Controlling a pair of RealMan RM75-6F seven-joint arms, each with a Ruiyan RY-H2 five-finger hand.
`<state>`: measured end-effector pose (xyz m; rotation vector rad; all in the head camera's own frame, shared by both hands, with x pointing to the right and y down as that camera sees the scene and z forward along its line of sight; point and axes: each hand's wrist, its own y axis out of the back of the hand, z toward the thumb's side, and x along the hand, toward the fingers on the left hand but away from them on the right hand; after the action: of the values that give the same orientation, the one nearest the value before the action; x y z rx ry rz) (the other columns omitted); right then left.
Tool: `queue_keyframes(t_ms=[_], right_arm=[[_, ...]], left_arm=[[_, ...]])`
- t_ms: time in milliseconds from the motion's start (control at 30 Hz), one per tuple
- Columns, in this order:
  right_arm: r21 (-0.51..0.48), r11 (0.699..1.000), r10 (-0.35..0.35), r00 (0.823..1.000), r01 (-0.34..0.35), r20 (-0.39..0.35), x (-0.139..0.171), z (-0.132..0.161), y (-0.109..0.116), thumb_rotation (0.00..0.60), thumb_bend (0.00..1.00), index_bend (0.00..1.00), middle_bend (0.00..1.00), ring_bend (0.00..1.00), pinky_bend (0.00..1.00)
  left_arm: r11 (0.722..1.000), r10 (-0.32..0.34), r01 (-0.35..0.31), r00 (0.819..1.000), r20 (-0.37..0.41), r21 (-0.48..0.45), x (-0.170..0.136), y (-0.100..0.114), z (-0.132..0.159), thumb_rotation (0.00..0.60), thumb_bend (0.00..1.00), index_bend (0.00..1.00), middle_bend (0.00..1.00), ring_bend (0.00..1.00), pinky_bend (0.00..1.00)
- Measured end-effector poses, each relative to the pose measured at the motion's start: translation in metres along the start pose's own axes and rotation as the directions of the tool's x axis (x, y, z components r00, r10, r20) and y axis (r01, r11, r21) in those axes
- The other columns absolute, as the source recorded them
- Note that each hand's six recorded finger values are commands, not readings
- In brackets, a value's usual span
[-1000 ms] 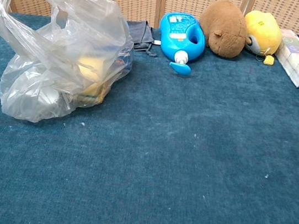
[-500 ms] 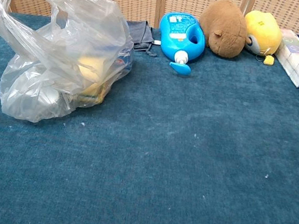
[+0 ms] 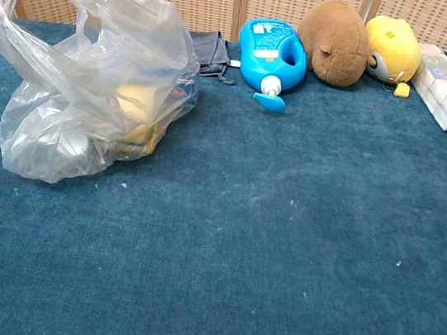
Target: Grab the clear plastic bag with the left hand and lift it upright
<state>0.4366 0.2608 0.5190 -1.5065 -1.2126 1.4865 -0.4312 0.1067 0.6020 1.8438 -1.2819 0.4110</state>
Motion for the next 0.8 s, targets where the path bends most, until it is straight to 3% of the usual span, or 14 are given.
queue_keyframes(t_ms=[333,800], right_arm=[[0.004,1.000,-0.011,1.000,0.011,0.013,0.005,-0.004,0.005,0.062,0.32,0.42,0.42,0.32,0.22],[0.009,1.000,-0.024,0.999,0.024,0.026,0.009,-0.007,0.009,0.062,0.32,0.42,0.42,0.32,0.22]], left_arm=[[0.998,-0.065,0.064,0.996,-0.056,-0.010,0.026,-0.019,-0.005,0.134,0.28,0.13,0.16,0.11,0.12],[0.996,-0.092,0.091,0.990,-0.104,-0.022,0.057,-0.037,-0.008,0.136,0.29,0.14,0.16,0.11,0.12]])
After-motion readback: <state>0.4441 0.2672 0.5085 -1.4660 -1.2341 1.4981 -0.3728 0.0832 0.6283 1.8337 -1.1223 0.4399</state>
